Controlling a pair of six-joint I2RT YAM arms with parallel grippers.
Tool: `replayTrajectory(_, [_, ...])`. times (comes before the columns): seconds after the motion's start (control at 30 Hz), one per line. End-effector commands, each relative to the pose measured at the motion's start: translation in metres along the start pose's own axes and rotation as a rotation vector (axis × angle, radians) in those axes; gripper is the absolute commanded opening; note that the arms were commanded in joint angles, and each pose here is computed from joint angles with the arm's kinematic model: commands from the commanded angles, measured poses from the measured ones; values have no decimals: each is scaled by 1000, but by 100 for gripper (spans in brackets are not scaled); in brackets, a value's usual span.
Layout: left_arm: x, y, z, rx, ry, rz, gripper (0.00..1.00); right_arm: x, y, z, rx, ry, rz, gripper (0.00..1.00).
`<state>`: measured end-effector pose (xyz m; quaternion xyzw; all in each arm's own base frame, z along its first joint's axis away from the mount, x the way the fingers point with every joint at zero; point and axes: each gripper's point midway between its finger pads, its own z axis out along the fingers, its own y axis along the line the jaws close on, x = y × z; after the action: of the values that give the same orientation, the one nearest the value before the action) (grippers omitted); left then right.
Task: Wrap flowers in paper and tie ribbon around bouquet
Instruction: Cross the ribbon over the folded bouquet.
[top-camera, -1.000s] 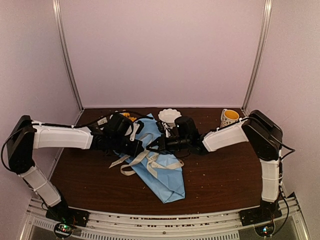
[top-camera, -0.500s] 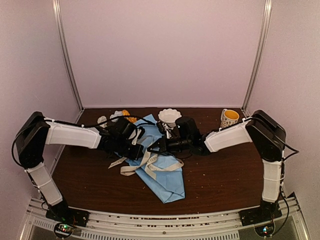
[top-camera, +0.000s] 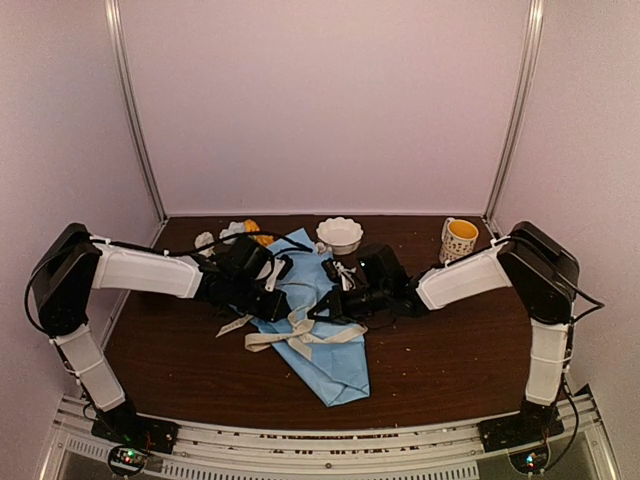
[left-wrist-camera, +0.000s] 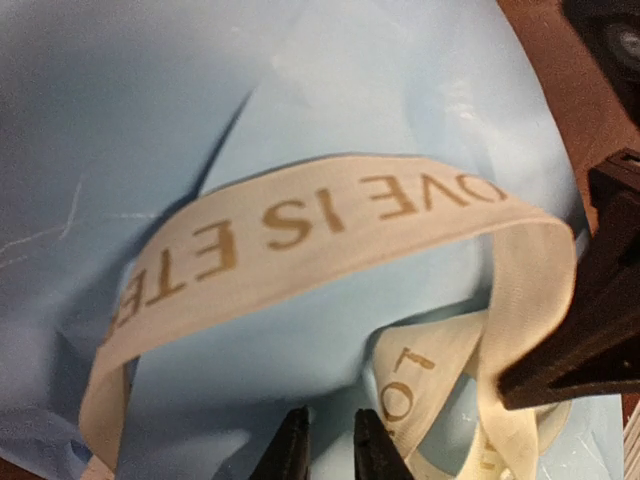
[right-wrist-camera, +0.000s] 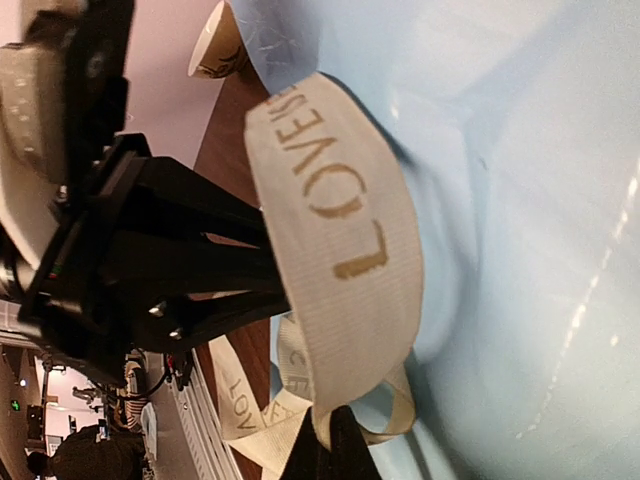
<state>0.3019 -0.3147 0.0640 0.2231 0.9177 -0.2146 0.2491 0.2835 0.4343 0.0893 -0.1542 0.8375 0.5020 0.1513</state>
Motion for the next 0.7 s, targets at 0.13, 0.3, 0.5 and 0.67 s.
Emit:
replayTrajectory(0.13, [-15,-37,-7,202,-44,97,32,10,-22,12,53,39,21,0])
replayTrajectory(0.3, [-10,-40,-6,217,-13,121,40,10,-24,12,63,42,16,0])
replayTrajectory(0.5, [-2,-41,3,235,33,131,46,8,-22,11,62,40,9,0])
replayTrajectory(0.67, [-6,-48,4,245,28,167,53,8,-22,11,68,41,7,0])
